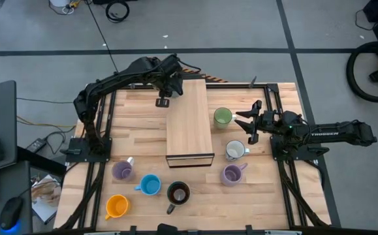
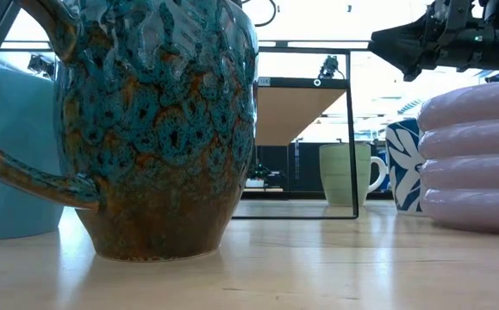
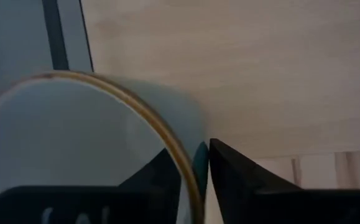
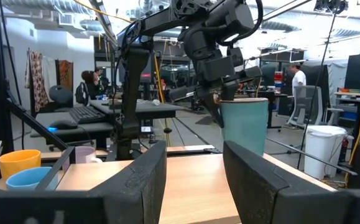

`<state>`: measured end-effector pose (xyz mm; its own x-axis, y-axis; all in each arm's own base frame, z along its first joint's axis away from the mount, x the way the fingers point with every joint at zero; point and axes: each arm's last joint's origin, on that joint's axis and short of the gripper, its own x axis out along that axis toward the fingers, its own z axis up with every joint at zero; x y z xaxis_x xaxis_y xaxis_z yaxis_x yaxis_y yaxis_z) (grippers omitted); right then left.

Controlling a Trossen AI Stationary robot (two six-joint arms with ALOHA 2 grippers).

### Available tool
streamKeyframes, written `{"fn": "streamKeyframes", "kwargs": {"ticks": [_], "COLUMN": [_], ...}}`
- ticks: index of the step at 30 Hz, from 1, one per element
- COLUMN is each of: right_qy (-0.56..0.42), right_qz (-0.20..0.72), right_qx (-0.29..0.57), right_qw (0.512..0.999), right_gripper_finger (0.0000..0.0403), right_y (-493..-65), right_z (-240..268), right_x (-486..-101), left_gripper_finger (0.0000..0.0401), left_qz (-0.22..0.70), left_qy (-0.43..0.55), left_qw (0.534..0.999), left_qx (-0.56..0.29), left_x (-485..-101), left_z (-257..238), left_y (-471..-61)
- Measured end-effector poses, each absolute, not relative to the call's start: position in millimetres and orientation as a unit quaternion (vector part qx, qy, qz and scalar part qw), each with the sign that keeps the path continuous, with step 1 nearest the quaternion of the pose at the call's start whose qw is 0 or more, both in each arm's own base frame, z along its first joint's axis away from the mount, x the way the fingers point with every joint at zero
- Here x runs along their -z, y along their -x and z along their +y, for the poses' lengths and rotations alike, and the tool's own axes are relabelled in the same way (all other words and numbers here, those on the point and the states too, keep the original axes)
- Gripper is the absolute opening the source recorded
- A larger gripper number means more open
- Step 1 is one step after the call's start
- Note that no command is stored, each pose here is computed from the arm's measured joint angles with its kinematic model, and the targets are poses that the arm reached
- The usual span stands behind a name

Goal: Place coffee mugs
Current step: Put the blue mug on the shelf

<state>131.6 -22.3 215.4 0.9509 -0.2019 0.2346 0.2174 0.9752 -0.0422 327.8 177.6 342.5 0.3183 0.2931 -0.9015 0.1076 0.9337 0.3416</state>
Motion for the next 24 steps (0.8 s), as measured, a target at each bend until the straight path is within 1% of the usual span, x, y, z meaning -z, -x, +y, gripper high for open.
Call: {"fn": "streamKeyframes", "kwargs": {"ticks": [9, 24], "right_qy": [0.034, 0.034], "right_qz": [-0.115, -0.115], "right_qx": [0.106, 0.106], "right_qw": [0.987, 0.987], "right_gripper_finger": [0.0165, 0.0165], "right_y": [-131.6, -131.6], "right_z": [-22.3, -22.3], "right_x": [-215.4, -215.4], "left_gripper_finger": [0.0140, 0.0142], "left_qz": [0.581, 0.551], "left_qy": [-0.191, -0.258], "left_qw": [0.788, 0.791], "left_qx": [-0.075, -0.057], "left_x": [-343.0, -347.1], "left_z": [179.7, 182.1], "left_y": [-329.0, -336.7]}}
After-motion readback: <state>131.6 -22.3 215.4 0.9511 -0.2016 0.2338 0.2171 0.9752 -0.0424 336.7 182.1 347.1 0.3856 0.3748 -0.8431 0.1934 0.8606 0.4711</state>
